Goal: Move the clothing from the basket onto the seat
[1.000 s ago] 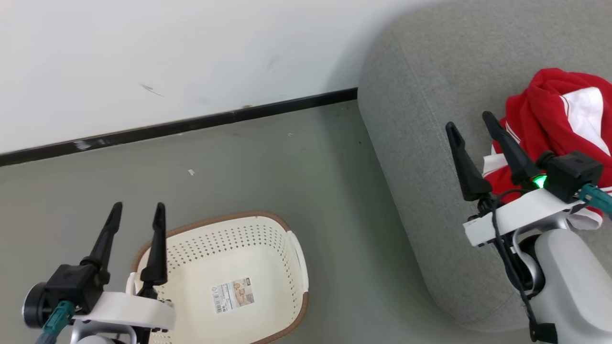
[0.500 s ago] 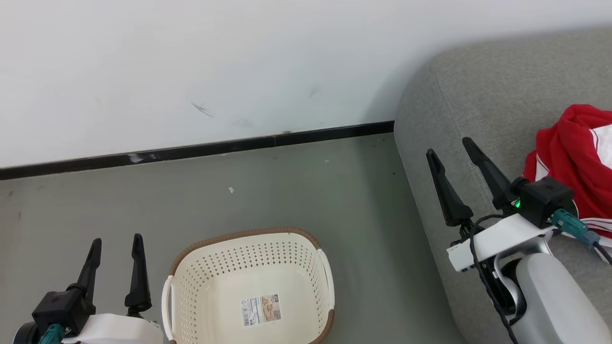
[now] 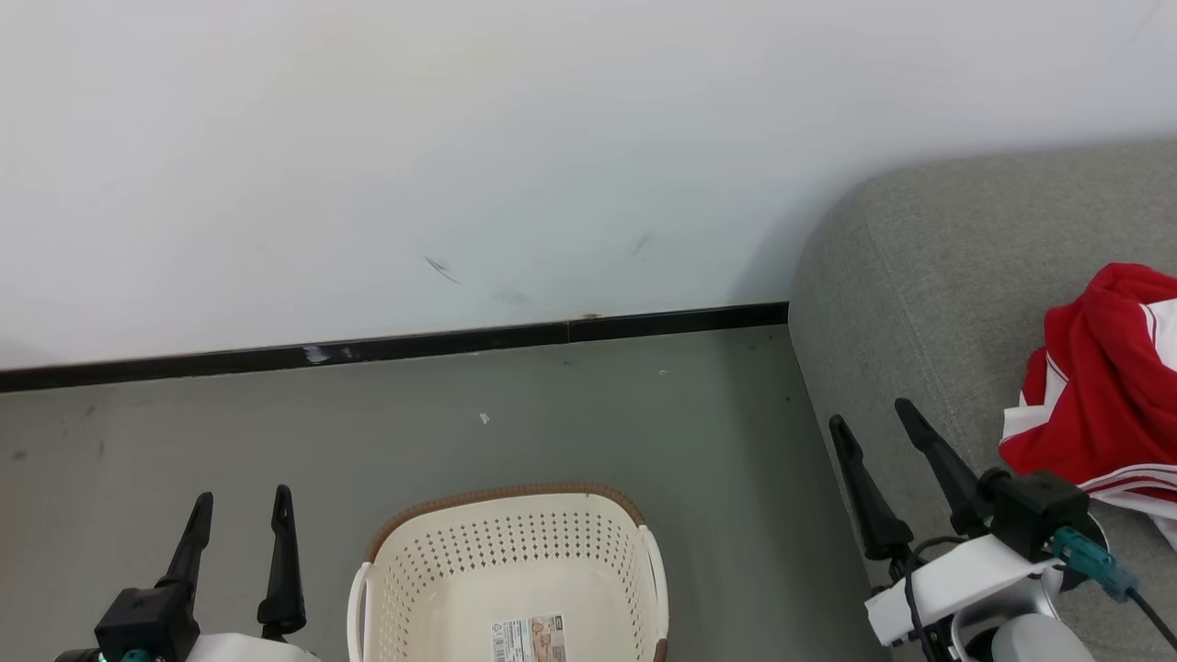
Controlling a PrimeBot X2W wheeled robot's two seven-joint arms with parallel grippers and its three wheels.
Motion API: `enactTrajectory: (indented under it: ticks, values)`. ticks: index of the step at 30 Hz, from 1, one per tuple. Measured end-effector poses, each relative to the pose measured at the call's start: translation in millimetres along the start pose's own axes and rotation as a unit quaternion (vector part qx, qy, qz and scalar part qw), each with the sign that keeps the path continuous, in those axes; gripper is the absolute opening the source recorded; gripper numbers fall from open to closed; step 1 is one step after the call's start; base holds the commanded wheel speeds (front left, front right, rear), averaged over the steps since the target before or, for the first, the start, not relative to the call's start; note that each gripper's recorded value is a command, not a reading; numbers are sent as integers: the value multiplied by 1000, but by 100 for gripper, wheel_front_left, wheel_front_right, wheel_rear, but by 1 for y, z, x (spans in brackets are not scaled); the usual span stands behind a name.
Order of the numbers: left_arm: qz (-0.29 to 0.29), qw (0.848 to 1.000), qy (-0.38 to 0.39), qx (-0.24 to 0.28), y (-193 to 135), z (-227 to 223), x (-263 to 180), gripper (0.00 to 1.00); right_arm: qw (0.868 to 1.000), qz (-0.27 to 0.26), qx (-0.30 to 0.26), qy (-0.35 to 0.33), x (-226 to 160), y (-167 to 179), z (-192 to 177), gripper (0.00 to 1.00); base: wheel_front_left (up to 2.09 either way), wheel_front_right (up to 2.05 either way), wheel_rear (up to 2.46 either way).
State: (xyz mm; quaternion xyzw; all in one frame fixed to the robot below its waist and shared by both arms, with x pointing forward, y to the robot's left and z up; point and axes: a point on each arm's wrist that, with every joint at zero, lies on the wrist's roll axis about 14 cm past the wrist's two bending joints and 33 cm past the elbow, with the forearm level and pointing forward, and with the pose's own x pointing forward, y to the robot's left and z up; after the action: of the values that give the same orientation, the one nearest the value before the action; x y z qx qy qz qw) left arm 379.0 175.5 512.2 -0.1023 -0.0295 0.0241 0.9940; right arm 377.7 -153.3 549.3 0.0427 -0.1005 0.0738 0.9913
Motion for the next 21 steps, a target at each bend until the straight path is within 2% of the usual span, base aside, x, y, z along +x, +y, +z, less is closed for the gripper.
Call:
enactTrajectory:
  ticks: [13, 21]
  values:
    - [3, 999, 22, 28, 6, -14, -30, 100, 1000, -1, 7, 12, -35, 10, -5, 100, 0, 0, 0]
    - [2, 999, 27, 36, 6, -17, -35, 100, 1000, 4, 15, 1, -40, 16, 2, 100, 0, 0, 0]
